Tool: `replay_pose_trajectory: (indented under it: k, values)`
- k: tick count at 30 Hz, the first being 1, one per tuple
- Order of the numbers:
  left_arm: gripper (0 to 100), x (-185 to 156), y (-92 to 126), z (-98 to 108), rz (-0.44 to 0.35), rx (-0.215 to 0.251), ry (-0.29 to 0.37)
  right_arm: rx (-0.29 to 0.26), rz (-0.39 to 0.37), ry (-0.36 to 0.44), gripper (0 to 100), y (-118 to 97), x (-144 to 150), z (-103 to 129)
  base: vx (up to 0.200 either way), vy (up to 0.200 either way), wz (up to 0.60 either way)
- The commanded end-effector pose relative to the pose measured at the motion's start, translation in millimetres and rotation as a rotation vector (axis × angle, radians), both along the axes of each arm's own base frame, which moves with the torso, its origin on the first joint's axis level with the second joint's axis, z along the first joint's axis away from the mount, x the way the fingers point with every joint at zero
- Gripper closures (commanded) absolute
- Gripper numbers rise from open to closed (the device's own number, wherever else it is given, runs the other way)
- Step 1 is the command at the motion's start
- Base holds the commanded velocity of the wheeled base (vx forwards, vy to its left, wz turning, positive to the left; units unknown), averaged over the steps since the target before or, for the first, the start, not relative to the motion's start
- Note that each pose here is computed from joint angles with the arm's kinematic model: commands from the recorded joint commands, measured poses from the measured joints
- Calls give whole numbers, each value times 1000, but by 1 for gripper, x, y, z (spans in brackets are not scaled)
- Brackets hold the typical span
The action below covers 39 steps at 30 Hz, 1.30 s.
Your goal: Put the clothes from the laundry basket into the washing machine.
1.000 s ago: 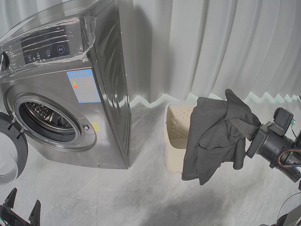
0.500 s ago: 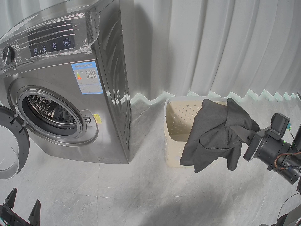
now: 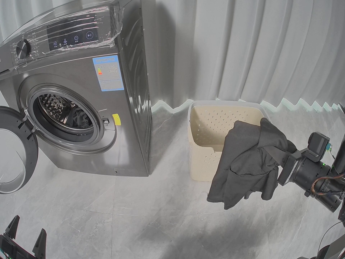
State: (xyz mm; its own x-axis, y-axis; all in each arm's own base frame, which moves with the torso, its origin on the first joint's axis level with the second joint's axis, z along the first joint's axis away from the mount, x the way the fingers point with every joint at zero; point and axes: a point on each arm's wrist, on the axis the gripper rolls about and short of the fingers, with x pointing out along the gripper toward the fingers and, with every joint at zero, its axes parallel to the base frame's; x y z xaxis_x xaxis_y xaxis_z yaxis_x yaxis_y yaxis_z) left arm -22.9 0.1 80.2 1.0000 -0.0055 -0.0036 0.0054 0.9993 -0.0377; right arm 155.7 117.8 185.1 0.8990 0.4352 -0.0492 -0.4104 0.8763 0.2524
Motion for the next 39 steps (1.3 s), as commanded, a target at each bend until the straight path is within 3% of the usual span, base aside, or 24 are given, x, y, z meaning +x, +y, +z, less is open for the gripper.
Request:
replay_pose_trajectory:
  k: [1, 19, 39]
  values:
    - [0, 0, 0, -5, 1, -1, -1, 0, -2, 3, 100, -2, -1, -1, 0, 200, 0]
    - [0, 0, 0, -5, -1, -1, 1, -34, 9, 47, 100, 8, 7, -13, 0, 200, 0]
    - [0, 0, 0, -5, -1, -4, -1, -15, 27, 40, 100, 10, 8, -11, 0, 200, 0]
